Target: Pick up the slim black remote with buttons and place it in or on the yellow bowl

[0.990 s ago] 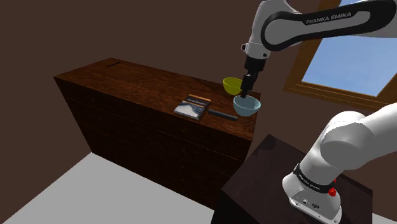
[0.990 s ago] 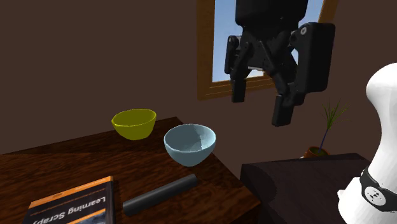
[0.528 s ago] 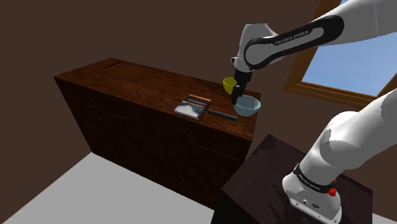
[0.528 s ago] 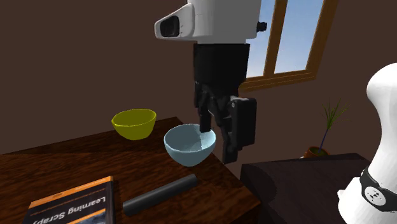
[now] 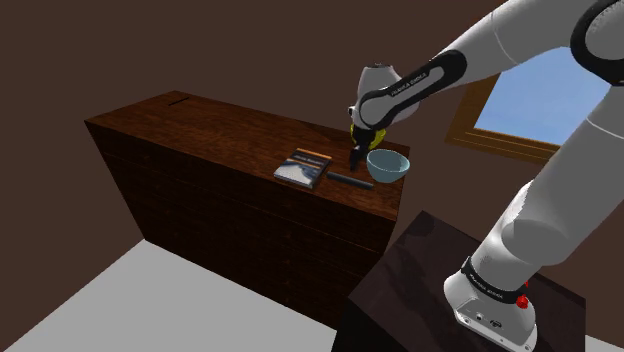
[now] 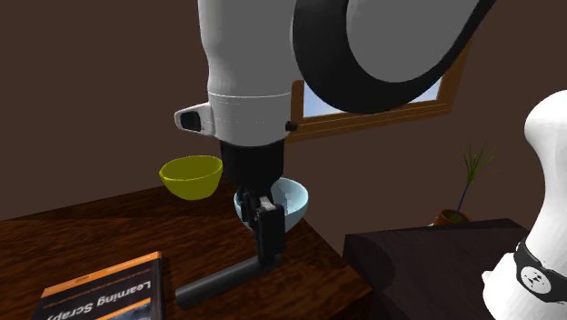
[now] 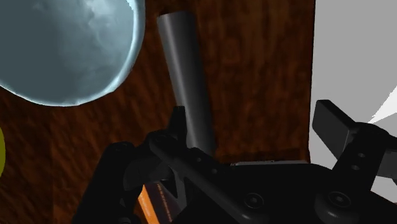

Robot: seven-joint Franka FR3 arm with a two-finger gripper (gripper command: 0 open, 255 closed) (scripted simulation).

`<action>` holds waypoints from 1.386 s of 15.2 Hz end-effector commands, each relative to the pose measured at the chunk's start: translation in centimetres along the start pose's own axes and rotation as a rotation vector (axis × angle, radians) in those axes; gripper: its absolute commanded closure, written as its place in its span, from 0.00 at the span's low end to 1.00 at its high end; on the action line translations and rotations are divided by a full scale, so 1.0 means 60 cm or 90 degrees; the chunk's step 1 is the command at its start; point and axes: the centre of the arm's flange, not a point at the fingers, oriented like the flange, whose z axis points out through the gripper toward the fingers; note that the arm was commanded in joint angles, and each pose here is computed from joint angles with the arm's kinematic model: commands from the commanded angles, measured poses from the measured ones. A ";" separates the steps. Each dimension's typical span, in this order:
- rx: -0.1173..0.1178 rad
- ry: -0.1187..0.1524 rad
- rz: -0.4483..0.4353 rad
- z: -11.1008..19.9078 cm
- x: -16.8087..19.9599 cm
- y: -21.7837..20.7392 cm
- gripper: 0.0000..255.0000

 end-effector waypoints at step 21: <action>-0.025 0.004 -0.022 0.198 0.087 0.073 0.00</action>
